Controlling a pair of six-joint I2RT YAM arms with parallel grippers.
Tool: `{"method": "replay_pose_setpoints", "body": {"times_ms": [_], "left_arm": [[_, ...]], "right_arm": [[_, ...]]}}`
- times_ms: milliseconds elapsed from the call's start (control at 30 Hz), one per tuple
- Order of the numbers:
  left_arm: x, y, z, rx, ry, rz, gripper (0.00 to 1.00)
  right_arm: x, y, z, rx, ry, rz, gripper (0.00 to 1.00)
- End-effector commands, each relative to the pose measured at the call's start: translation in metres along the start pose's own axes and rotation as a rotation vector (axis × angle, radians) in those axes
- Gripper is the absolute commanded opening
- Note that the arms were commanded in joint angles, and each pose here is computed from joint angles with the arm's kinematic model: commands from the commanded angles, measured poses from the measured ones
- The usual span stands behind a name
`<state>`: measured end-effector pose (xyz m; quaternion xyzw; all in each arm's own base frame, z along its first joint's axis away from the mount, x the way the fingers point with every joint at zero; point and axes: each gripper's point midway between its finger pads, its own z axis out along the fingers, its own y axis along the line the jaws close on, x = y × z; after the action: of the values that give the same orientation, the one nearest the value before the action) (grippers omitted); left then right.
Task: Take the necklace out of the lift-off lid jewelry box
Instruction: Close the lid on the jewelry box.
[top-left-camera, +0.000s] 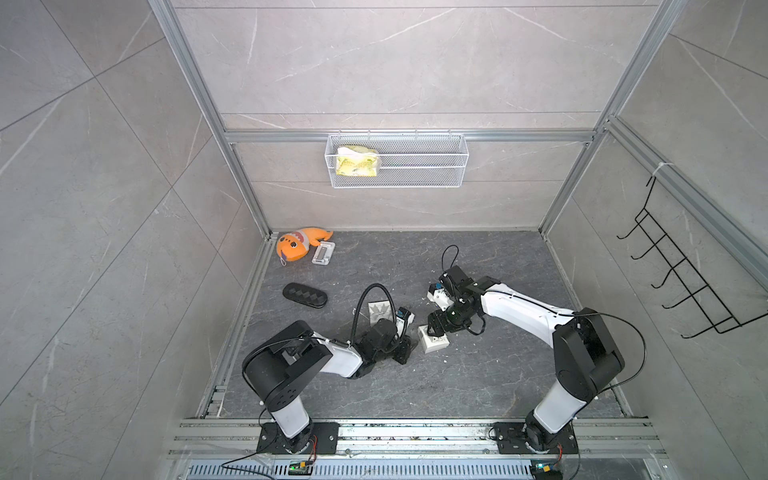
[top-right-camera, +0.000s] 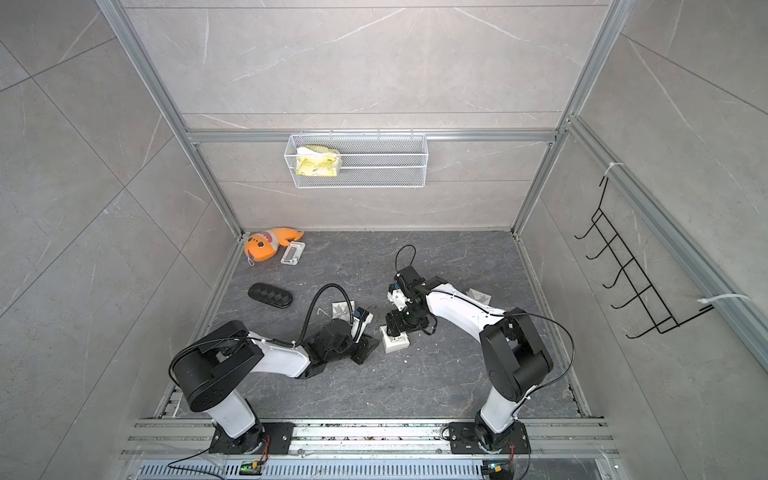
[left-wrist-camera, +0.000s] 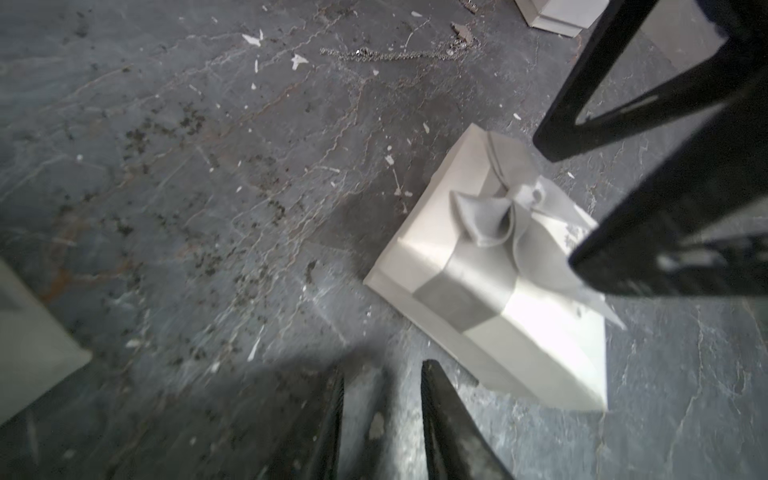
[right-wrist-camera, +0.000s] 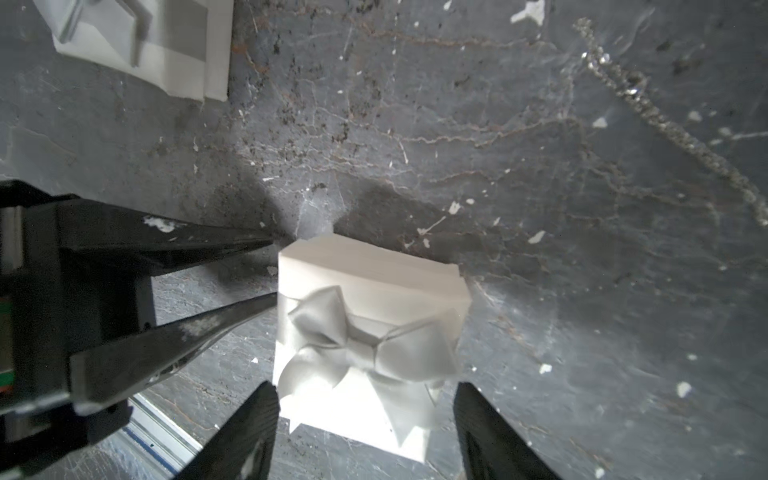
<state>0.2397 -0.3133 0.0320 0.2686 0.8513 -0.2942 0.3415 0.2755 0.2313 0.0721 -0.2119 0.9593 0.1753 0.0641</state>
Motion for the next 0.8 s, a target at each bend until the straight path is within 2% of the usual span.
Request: {"method": "replay_pose_setpoints", "body": {"times_ms": [0,333,600,667,767], "left_arm": [[-0.019,0.003,-0.021,-0.051,-0.062,0.012,0.35],[-0.048,0.018,-0.073,-0.190,-0.132,0.067,0.36],[-0.056,0.025,-0.095,-0.238,-0.176,0.061,0.36],[-0.058,0.025,-0.099,-0.243,-0.183,0.053,0.36],[-0.060,0.027,-0.106,-0.255,-0.193,0.049,0.36]], "right_arm": [[0.004,0.001,0.010,0.029,0.011,-0.002,0.68],[0.019,-0.015,0.032,0.160,0.075,-0.015,0.60],[0.021,-0.022,0.028,0.239,0.064,-0.024,0.60],[0.020,-0.019,0.023,0.239,0.051,-0.031,0.64],[0.016,-0.010,0.011,0.228,0.015,-0.053,0.77]]}}
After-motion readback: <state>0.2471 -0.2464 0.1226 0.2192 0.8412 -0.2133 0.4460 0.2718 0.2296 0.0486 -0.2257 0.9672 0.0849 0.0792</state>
